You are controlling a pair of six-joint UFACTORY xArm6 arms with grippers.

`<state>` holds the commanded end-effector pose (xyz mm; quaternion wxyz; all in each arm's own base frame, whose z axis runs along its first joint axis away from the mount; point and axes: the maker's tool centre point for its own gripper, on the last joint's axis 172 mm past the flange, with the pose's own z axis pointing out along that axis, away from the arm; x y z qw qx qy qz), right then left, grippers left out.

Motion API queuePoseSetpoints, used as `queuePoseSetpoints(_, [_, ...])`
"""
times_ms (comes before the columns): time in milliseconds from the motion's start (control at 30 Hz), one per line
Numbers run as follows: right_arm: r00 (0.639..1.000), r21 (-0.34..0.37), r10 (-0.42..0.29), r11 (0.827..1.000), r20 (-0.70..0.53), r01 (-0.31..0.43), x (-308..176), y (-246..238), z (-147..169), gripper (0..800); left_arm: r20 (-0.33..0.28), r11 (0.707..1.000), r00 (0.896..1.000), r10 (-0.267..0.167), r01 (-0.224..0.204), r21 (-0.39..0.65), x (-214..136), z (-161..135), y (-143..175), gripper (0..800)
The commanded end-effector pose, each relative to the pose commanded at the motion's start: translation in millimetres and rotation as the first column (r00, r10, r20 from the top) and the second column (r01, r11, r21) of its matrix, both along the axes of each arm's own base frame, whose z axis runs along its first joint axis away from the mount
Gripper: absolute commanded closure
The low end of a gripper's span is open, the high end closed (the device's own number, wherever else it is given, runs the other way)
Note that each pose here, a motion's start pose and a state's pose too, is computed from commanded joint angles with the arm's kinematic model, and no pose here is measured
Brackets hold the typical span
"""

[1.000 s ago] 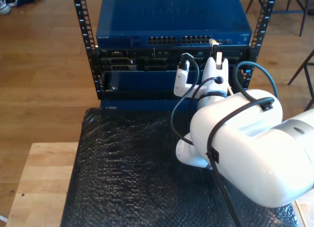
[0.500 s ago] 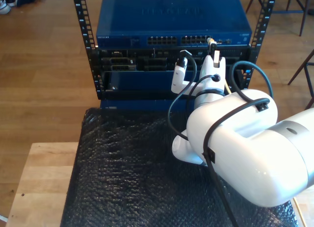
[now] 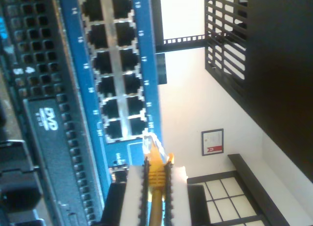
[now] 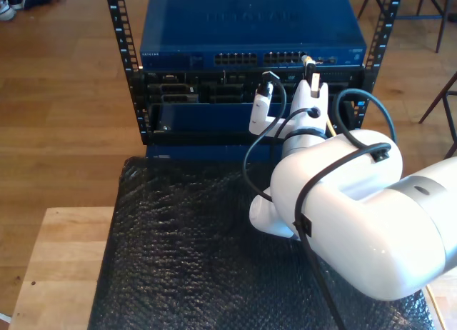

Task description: Grab the cable and plug it in

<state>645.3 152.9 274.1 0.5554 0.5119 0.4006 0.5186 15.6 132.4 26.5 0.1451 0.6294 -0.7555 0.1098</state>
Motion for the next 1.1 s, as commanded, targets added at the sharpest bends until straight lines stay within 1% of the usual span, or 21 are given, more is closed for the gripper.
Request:
queuePoseSetpoints(267, [1.0,0.002,0.0,1.0,-0.012,0.0,2,-1,-4,800,0.0,1.0,1.0,0.0,0.0,0.0,0,0,0,0])
queuePoseSetpoints(500, [1.0,0.013,0.002,1.0,0.008,-0.002,10,4,-1,800,0.0,1.0,1.0,0.0,0.0,0.0,0,0,0,0])
queuePoseSetpoints(600, [1.0,0.015,0.002,1.0,-0.004,-0.002,13,4,-6,800,0.0,1.0,1.0,0.0,0.0,0.0,0,0,0,0])
queuePoseSetpoints(1100, [1.0,0.019,0.001,1.0,0.001,-0.001,13,3,-4,800,0.0,1.0,1.0,0.0,0.0,0.0,0,0,0,0])
